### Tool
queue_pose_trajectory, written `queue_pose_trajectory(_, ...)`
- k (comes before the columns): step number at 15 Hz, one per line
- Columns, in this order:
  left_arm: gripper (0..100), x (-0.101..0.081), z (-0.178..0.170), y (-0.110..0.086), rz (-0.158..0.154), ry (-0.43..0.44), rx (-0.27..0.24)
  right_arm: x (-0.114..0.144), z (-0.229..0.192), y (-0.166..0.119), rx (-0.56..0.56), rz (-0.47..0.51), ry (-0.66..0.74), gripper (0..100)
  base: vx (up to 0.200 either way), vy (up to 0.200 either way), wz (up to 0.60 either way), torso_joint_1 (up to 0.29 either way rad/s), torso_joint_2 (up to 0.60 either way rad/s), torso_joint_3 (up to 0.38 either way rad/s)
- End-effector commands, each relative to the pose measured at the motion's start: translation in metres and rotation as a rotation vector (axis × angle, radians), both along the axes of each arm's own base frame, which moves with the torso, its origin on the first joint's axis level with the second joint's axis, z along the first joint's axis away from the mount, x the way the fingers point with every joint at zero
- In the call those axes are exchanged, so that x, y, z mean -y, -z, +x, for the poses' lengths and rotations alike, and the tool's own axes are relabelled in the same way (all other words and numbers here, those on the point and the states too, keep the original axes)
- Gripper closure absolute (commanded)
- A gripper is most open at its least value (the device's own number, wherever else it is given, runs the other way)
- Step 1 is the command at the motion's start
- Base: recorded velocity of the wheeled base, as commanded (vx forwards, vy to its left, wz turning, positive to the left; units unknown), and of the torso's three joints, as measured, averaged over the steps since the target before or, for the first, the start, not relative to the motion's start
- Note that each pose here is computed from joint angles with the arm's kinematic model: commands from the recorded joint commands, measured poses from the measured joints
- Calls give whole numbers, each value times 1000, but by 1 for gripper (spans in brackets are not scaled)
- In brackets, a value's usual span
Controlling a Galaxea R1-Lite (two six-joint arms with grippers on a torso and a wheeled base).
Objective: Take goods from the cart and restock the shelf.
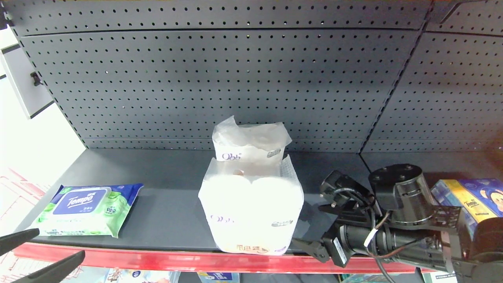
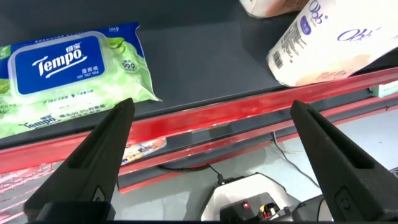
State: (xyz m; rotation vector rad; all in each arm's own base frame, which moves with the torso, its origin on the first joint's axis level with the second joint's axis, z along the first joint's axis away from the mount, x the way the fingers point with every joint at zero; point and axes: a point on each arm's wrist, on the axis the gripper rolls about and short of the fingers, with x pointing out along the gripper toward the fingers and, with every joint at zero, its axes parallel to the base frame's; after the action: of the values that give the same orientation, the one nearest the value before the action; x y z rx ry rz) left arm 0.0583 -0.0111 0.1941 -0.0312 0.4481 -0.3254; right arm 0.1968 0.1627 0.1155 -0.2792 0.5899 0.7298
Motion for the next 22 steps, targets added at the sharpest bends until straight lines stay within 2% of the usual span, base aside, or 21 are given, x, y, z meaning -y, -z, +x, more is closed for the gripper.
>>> queue_pose_trajectory(1, 0, 0, -2, 3, 0, -2, 0, 9, -10, -14, 43, 33, 4, 0, 0, 0, 0, 0, 0, 0)
queue_pose_trajectory(3, 0, -2, -15, 3, 1, -11, 54, 35, -37, -35, 151, 65, 84, 0, 0, 0, 0, 0, 0, 0)
queue_pose_trajectory(4, 0, -3, -24, 5, 1, -8, 86, 56, -60, -42, 214, 82, 135, 0, 0, 0, 0, 0, 0, 0)
queue_pose_trajectory(6, 0, -4, -38, 8, -6, 0, 146, 91, -99, -42, 308, 121, 201, 0, 0, 0, 0, 0, 0, 0)
queue_pose_trajectory(9, 0, -7, -68, 28, -14, 5, 250, 141, -149, -40, 500, 143, 460, 0, 0, 0, 0, 0, 0, 0)
queue_pose_trajectory(11, 0, -9, -88, 54, -7, -7, 234, 164, -179, -36, 537, 112, 624, 0, 0, 0, 0, 0, 0, 0)
queue_pose_trajectory(13, 0, -12, -102, 68, 4, -41, 238, 174, -203, -31, 522, 71, 699, 0, 0, 0, 0, 0, 0, 0)
queue_pose_trajectory(14, 0, -14, -108, 83, 24, -123, 260, 180, -221, -20, 484, 28, 760, 0, 0, 0, 0, 0, 0, 0)
queue_pose_trajectory(16, 0, -14, -105, 102, 32, -138, 248, 182, -233, -6, 491, 26, 795, 0, 0, 0, 0, 0, 0, 0)
queue_pose_trajectory(18, 0, -12, -98, 97, 14, -153, 361, 183, -236, 2, 487, 51, 852, 0, 0, 0, 0, 0, 0, 0)
queue_pose_trajectory(19, 0, -12, -98, 97, 14, -153, 361, 183, -236, 2, 487, 51, 852, 0, 0, 0, 0, 0, 0, 0)
queue_pose_trajectory(20, 0, -13, -90, 109, 26, -227, 373, 183, -234, 4, 466, 4, 913, 0, 0, 0, 0, 0, 0, 0)
queue_pose_trajectory(21, 0, -14, -88, 109, 23, -290, 406, 179, -230, 0, 431, -39, 979, 0, 0, 0, 0, 0, 0, 0)
queue_pose_trajectory(22, 0, -15, -88, 109, 25, -294, 405, 174, -219, -7, 356, -103, 1080, 0, 0, 0, 0, 0, 0, 0)
